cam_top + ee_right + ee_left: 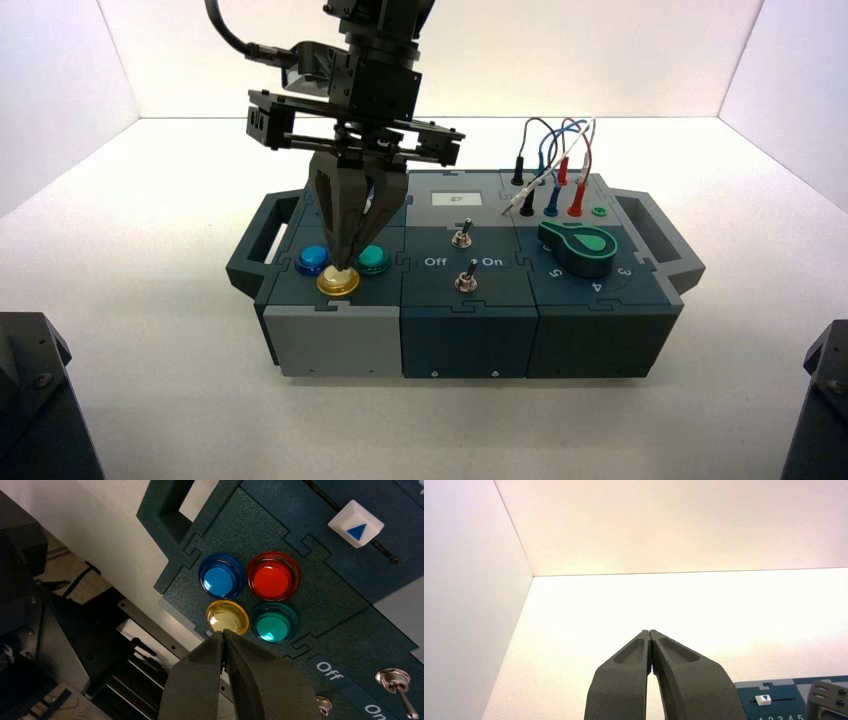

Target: Push the yellow button with the right gripper.

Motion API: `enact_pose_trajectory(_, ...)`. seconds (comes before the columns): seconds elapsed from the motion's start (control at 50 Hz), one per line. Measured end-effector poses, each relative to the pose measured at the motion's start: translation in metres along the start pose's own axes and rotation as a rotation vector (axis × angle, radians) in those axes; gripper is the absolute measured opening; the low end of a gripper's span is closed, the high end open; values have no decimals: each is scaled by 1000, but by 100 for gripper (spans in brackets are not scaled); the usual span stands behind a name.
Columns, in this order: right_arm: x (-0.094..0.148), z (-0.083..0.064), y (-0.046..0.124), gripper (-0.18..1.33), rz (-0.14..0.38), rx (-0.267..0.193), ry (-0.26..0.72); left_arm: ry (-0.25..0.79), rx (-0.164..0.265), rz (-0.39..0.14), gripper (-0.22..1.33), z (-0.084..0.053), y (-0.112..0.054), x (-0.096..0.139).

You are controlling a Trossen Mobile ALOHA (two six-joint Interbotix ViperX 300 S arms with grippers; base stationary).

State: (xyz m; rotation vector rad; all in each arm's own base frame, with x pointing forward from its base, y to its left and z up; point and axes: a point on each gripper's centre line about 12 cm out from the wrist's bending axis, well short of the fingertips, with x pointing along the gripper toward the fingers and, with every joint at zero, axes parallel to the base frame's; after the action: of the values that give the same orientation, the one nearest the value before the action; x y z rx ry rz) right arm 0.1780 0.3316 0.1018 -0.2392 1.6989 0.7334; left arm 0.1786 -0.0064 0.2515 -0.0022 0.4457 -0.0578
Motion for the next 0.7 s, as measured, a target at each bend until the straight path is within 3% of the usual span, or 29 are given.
enact_pose_trajectory(0.7, 7, 2, -1, -14, 2, 12, 15, 0, 0, 1, -16, 0, 0, -1)
